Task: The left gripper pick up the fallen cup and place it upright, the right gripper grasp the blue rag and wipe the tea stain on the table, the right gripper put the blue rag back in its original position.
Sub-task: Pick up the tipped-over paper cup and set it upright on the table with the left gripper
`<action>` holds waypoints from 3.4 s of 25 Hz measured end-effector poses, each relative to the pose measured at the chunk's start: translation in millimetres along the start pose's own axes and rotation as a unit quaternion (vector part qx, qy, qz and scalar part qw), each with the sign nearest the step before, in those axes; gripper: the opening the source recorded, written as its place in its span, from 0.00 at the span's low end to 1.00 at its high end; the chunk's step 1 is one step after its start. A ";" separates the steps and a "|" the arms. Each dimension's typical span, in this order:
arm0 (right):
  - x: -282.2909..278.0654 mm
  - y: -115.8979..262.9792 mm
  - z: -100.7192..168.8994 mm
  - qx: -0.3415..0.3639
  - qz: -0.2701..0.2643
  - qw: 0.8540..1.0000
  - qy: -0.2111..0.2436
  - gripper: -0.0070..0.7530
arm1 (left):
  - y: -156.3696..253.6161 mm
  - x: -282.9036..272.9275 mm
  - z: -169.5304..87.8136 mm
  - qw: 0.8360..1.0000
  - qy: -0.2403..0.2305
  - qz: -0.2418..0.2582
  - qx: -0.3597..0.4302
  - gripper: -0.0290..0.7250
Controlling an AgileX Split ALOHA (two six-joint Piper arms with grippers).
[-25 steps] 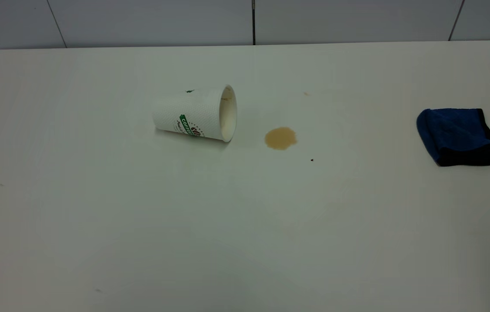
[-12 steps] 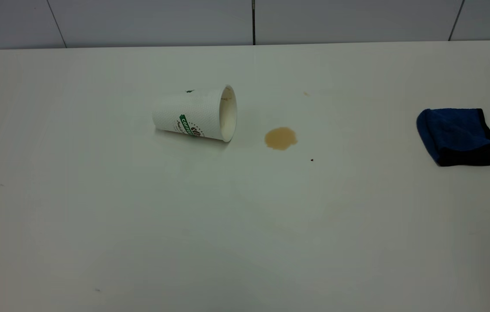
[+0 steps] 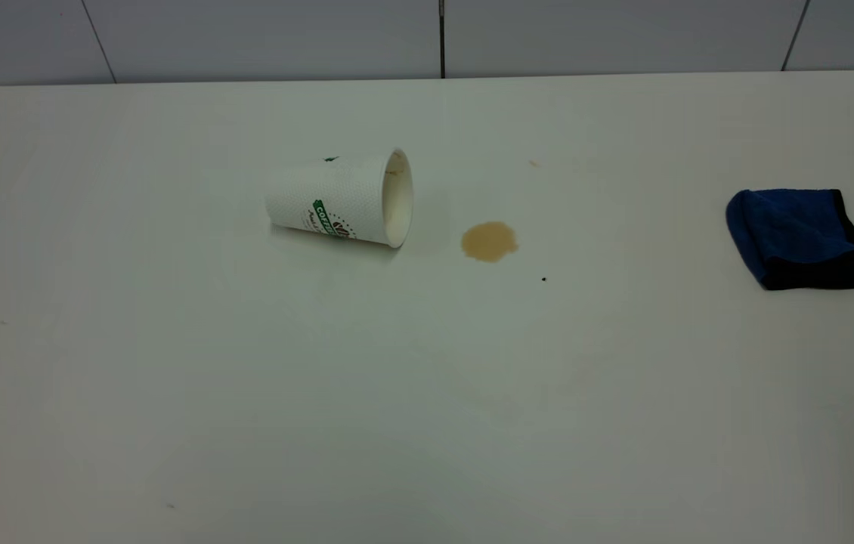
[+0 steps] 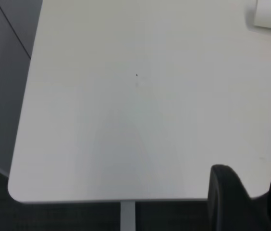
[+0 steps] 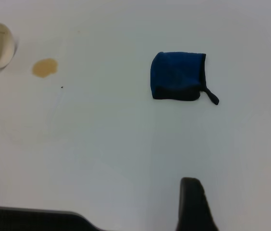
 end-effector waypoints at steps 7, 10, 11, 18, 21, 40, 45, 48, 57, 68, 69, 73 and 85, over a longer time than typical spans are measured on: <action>0.0 0.0 0.0 0.000 0.000 1.000 0.000 0.68 | -50.5 -25.7 15.8 0.999 -0.002 -0.031 0.013 0.36; 0.0 0.0 0.0 0.000 0.000 1.000 0.000 0.68 | -80.3 -21.7 26.6 1.000 -0.002 -0.016 0.025 0.36; 0.0 0.0 0.0 0.000 0.000 1.000 0.000 0.68 | -91.1 -17.4 30.0 1.000 -0.001 -0.009 0.026 0.36; 0.0 0.0 0.0 0.000 0.000 1.000 0.000 0.68 | -147.4 35.8 34.2 0.997 0.061 0.053 0.015 0.36; 0.0 0.0 0.0 0.000 0.000 1.000 0.000 0.68 | -156.6 67.2 23.5 0.990 0.110 0.088 0.018 0.36; 0.0 0.0 0.0 0.000 0.000 1.000 0.000 0.68 | -217.6 252.9 -97.8 0.963 0.012 0.198 0.184 0.38; 0.0 0.0 0.0 0.000 0.000 1.000 0.000 0.68 | -222.6 293.3 -162.9 0.952 -0.004 0.193 0.238 0.38; 0.0 0.0 0.0 0.000 0.000 1.000 0.000 0.68 | -221.8 311.9 -198.1 0.944 -0.006 0.177 0.279 0.38; 0.0 0.0 0.0 0.000 0.000 1.000 0.000 0.68 | -198.2 375.7 -269.8 0.907 -0.013 0.201 0.370 0.38; 0.0 0.0 0.0 0.000 0.000 1.000 0.000 0.68 | -179.6 419.3 -298.9 0.906 -0.027 0.211 0.367 0.38; 0.0 0.0 0.0 0.000 0.000 1.000 0.000 0.68 | -181.7 419.7 -299.2 0.910 -0.029 0.204 0.361 0.39; 0.0 0.0 0.0 0.000 0.000 1.000 0.000 0.68 | -189.0 424.4 -301.4 0.921 -0.040 0.170 0.349 0.41; 0.0 0.0 0.0 0.000 0.000 1.000 0.000 0.68 | -196.0 433.0 -298.3 0.931 -0.060 0.134 0.335 0.46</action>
Point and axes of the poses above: a point on each arm's last joint axis where the gripper is mounted, x pointing out along that axis toward the gripper, z along the wrist's bending axis when the last joint is at zero, y = z × x, the point moved 4 cm from there along x, pointing out along that axis toward the gripper, and after that the axes turned 14 degrees about x, right-handed, at the moved point
